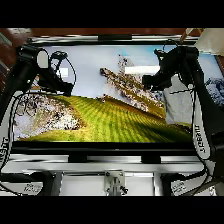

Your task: Fold the shirts.

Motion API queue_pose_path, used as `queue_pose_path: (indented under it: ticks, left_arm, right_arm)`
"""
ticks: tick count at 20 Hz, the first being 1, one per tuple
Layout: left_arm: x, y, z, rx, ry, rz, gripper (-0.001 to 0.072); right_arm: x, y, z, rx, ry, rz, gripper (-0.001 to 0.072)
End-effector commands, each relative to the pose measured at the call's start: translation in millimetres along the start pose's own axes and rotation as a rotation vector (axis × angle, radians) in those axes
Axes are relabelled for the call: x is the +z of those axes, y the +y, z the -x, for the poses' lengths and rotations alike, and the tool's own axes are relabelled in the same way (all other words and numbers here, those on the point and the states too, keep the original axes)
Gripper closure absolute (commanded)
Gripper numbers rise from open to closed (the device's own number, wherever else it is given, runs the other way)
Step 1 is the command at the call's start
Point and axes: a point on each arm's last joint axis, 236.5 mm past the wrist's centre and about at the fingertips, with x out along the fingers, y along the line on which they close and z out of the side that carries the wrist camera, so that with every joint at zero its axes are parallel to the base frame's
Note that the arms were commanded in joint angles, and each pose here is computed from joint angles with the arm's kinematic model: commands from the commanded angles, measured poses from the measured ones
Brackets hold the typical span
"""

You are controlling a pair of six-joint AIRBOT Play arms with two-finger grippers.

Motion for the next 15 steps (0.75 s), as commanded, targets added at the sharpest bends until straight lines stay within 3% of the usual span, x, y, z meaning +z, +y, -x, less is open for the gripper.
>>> queue_pose_path:
  ticks: [1, 15]
  left_arm:
    - [-1.3, 1.7, -1.5, 0.008, 0.008, 0.084, -0.0002]
    - [9.1, 1.5, -1.2, 0.004, -0.036, 0.091, -0.0002]
  right_arm:
    - [3.3, 2.1, -1.0, 0.004, -0.014, 0.002, 0.0251]
    - [3.3, 2.1, -1.0, 0.004, -0.014, 0.002, 0.0251]
